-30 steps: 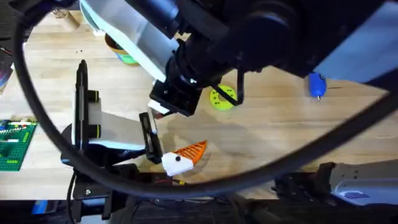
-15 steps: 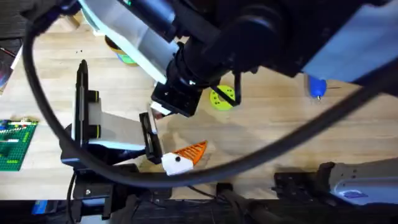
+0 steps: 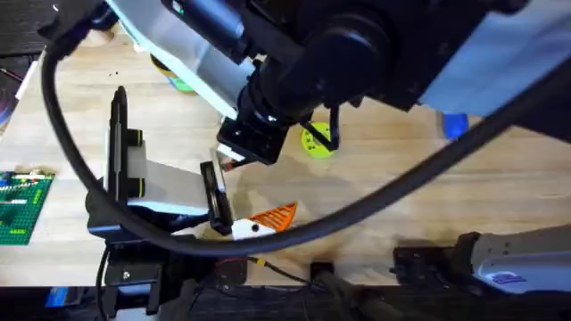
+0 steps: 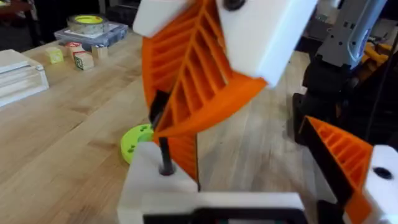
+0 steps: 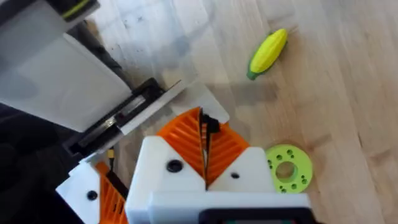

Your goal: Pick up the gripper from the table and insert it into the empty holder that is missing its gripper. Then pick up a screw, insert it into the mounting hole, and use the screwdriver to tighten it. Finally, clean up the table by picking up the vegetable and placing it into the bucket.

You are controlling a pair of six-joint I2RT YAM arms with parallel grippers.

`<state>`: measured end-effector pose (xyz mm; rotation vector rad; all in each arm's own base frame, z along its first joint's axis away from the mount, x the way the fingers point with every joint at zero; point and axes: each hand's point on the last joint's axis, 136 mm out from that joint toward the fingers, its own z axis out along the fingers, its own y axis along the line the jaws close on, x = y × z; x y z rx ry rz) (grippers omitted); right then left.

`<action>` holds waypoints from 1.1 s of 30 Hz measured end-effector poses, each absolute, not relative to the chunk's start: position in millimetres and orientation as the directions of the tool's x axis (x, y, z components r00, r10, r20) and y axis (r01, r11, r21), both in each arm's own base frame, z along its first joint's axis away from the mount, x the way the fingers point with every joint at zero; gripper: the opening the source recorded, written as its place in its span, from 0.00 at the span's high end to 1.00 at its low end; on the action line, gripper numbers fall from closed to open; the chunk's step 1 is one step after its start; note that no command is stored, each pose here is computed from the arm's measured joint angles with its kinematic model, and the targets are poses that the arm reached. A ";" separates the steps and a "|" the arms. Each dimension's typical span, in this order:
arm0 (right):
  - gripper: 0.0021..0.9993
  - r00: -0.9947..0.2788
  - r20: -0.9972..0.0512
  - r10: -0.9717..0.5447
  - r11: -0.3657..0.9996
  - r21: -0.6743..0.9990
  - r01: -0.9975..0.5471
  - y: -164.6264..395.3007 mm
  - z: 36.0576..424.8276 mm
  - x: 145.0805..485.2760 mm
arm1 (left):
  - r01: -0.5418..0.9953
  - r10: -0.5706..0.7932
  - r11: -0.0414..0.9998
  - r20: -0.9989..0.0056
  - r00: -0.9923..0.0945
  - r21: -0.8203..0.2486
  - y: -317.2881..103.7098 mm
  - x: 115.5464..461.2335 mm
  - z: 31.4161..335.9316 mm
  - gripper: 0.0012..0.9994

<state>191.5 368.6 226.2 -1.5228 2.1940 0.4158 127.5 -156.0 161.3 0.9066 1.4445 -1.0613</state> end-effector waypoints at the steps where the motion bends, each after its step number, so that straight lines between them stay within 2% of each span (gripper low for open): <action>1: 1.00 -0.299 -0.508 -0.808 0.351 -0.007 -0.936 368.3 225.6 192.4 | 0.941 -0.016 0.312 -0.991 -0.132 -0.130 -156.0 127.4 161.4 0.01; 33: 1.00 -0.291 -0.496 -0.818 0.345 -0.018 -0.939 370.5 221.4 190.1 | 0.940 -0.017 0.312 -0.990 -0.142 -0.140 -156.0 127.4 160.5 0.01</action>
